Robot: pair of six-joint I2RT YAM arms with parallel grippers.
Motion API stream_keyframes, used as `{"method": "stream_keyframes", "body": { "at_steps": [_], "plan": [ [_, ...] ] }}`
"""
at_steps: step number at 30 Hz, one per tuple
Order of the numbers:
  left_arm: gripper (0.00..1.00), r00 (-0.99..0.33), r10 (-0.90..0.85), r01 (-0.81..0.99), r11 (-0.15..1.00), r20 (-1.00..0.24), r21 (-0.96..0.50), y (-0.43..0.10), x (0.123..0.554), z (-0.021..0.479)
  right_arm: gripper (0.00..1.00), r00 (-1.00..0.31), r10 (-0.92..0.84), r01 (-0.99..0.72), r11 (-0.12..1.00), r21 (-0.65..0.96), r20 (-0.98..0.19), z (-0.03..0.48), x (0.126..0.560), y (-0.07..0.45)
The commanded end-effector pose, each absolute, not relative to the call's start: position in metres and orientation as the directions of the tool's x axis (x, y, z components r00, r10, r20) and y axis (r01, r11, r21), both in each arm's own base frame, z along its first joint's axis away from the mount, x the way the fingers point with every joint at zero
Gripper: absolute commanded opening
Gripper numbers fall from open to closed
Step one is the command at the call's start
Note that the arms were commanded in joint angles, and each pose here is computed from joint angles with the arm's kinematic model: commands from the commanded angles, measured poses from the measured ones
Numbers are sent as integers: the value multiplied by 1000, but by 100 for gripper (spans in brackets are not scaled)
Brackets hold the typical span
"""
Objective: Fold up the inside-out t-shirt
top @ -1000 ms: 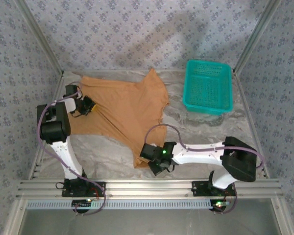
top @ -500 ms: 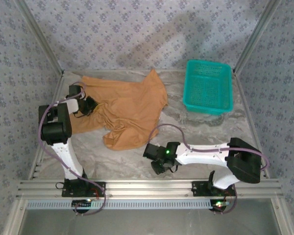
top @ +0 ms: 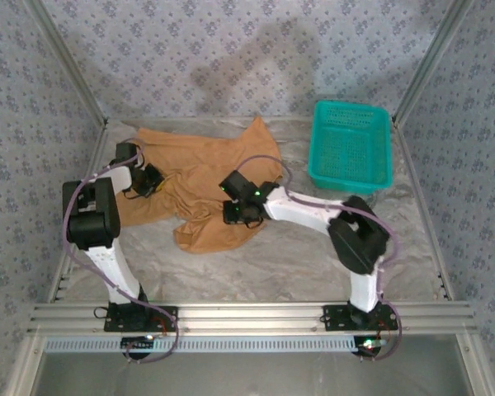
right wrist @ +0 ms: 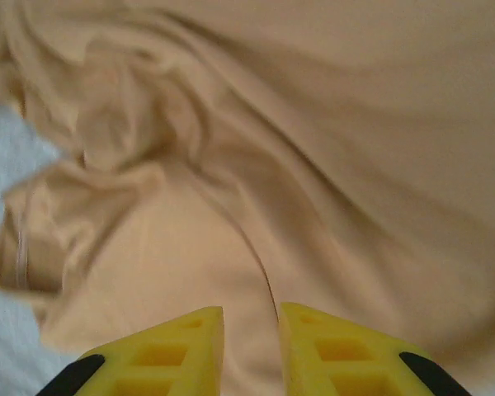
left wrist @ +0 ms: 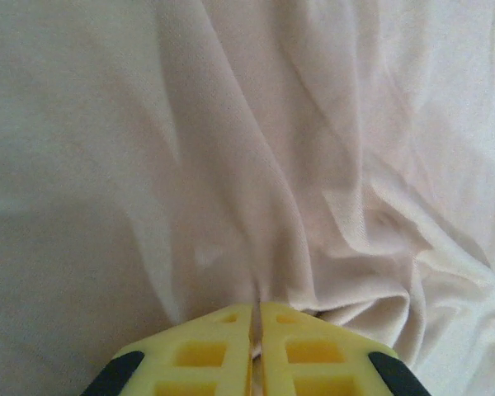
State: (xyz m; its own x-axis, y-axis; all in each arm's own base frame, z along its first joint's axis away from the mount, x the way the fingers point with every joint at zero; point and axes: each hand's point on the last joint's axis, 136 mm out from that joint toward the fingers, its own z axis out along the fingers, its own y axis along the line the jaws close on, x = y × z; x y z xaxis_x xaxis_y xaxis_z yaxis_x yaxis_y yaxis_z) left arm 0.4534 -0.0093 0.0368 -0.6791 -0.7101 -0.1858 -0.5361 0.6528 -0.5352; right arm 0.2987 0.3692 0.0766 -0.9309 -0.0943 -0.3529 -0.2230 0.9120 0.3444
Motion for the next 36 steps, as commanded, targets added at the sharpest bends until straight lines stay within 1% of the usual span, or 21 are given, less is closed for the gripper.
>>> {"method": "stream_keyframes", "body": {
  "at_steps": [1,5,9,13,17,20,21,23,25,26,30,32,36],
  "plan": [
    [10,-688,-694,-527,679,-212,-512,-4,442,49,25,-977,-66,-124,951,284,-202,27,299,349],
    [10,-680,-700,-533,677,-220,-507,6,433,50,25,-996,-29,-44,982,185,-82,-13,282,289],
    [10,-680,-697,-538,685,-227,-491,12,417,48,25,-1000,-18,-19,998,55,-20,-23,263,218],
    [10,-674,-705,-565,684,-220,-461,22,395,35,26,-1000,-27,-27,998,-49,-9,-16,263,169],
    [10,-664,-725,-599,663,-185,-448,31,372,18,27,-998,-59,-57,991,-124,-16,-3,272,144],
    [10,-665,-722,-590,664,-191,-459,29,363,23,32,-993,-96,-83,979,-186,-63,18,284,140],
    [10,-663,-721,-582,666,-201,-467,26,360,28,33,-991,-113,-98,977,-191,-69,25,282,143],
    [10,-670,-705,-559,685,-232,-468,19,353,41,37,-980,-134,-112,982,-152,-146,54,285,162],
    [11,-682,-678,-527,715,-274,-459,10,344,55,38,-971,-138,-125,989,-79,-195,72,274,182],
    [11,-689,-665,-514,729,-290,-451,5,338,60,39,-969,-146,-141,989,-42,-201,74,261,190],
    [12,-703,-644,-487,745,-302,-456,-5,315,68,36,-954,-175,-207,972,114,-243,82,225,230],
    [12,-706,-642,-489,747,-298,-451,-5,305,66,34,-956,-164,-202,969,145,-243,81,212,242],
    [13,-694,-668,-516,722,-270,-461,-2,292,56,30,-958,-195,-227,963,143,-210,69,194,254]
  ]
}}
